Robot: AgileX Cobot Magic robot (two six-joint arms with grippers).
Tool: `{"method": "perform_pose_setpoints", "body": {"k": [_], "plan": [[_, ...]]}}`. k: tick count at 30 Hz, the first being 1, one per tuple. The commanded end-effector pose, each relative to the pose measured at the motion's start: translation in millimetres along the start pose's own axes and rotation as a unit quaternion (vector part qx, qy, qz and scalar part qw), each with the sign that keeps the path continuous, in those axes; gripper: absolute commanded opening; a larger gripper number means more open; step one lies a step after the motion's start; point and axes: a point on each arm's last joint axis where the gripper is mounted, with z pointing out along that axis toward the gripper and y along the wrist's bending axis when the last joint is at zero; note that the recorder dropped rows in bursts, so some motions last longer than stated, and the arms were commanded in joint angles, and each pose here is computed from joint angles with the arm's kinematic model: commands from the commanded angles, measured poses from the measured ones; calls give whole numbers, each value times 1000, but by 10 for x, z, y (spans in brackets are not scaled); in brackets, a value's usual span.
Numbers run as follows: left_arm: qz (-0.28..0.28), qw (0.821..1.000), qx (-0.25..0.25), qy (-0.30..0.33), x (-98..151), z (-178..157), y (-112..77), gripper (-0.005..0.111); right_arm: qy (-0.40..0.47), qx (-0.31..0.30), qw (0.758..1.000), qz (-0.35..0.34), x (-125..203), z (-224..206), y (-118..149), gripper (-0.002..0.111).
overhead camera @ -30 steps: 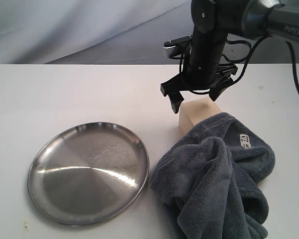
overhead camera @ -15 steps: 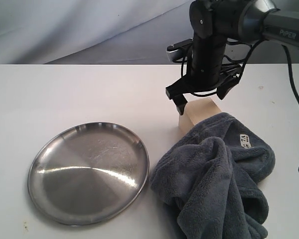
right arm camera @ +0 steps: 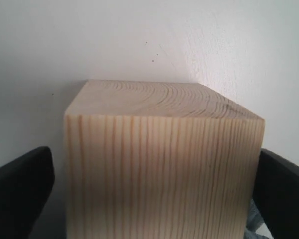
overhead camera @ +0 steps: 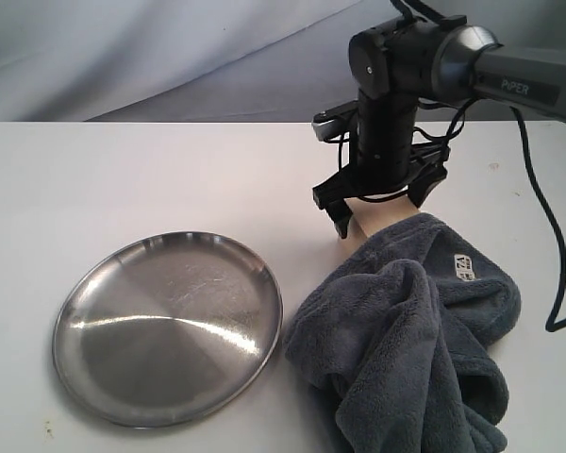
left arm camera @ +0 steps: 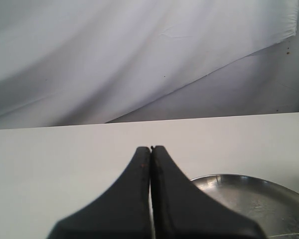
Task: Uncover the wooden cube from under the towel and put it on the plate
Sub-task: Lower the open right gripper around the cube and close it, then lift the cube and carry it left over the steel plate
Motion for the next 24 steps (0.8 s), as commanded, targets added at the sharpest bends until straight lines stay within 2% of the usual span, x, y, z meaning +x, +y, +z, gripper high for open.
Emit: {"method": "perform_pose_setpoints", "body": {"k": [1, 4, 7, 10, 14, 18, 19, 24], "plan": [[-2, 1000, 3, 0, 12, -1, -3, 0, -4, 6, 1000, 2, -14, -3, -53, 98], [-2, 1000, 3, 0, 12, -1, -3, 0, -4, 6, 1000, 2, -14, -3, -53, 96], [-2, 1000, 3, 0, 12, -1, -3, 0, -4, 8, 1000, 1, -15, -3, -58, 88], [-2, 1000, 3, 0, 12, -1, -3, 0, -4, 15, 1000, 9, -14, -4, -71, 69], [-2, 1000, 3, 0, 12, -1, -3, 0, -4, 16, 1000, 18, -13, -4, -73, 34], [-2, 1000, 3, 0, 12, -1, -3, 0, -6, 16, 1000, 21, -16, -4, -73, 4], [-2, 1000, 3, 0, 12, -1, -3, 0, -6, 16, 1000, 21, -16, -4, -73, 0], [-2, 1000, 3, 0, 12, -1, -3, 0, -10, 16, 1000, 20, -23, -13, -63, 0]]}}
